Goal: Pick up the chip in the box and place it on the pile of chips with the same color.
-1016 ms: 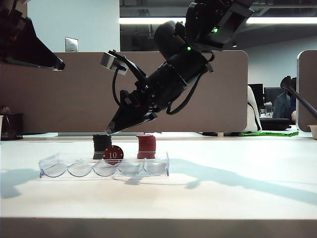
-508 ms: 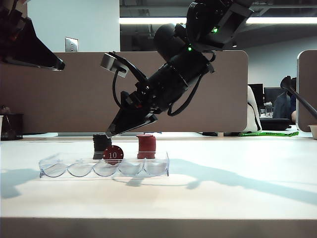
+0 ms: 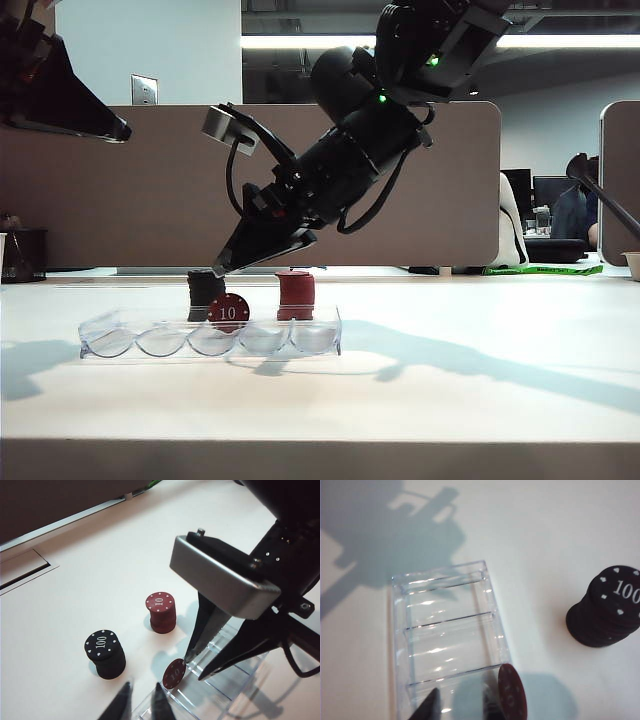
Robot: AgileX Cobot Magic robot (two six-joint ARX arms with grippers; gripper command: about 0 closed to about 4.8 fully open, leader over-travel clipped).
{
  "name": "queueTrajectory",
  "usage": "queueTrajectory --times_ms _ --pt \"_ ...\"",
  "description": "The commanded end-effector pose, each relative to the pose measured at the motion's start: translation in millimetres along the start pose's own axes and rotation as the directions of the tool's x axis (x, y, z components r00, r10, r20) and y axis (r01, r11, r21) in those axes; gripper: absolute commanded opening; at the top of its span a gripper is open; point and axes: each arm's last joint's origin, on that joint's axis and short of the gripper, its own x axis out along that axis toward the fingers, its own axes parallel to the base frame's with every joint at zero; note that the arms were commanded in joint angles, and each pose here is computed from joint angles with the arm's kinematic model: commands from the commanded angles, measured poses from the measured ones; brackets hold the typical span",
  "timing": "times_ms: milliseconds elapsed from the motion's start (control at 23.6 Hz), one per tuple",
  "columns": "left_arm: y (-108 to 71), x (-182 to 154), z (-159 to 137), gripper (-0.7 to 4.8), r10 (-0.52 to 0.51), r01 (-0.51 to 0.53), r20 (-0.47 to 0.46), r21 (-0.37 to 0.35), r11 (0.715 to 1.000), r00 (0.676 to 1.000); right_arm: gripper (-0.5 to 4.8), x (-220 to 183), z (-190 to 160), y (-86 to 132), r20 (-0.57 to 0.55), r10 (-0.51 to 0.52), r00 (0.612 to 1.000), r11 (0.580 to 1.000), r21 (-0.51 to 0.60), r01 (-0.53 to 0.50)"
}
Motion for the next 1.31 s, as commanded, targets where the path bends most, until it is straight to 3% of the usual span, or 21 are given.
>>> queueTrajectory --times_ms 42,127,1059,1313 --pt "0.6 -0.5 2.8 0.58 -0.001 0.000 0.013 0.012 1.000 1.000 1.36 -1.7 5.6 -1.9 0.039 -0.018 0.999 0.999 -0.034 0.019" --pt "0.6 -0.5 2.7 0.58 -0.001 0.001 0.013 0.012 1.000 1.000 1.72 -1.5 5.5 -2.3 0.040 -0.022 0.999 0.998 -0.060 0.024" --pt "0.4 -0.4 2.0 0.58 -0.003 0.003 0.007 0.008 1.000 1.000 1.70 18.9 -12.7 -14.7 0.046 -0.058 0.997 0.996 -0.068 0.061" --pt "0.4 -0.4 2.0 0.58 -0.003 0.003 0.007 0.008 1.000 1.000 1.43 18.9 -12.9 -14.6 0.044 -0.057 0.997 0.996 -0.067 0.060"
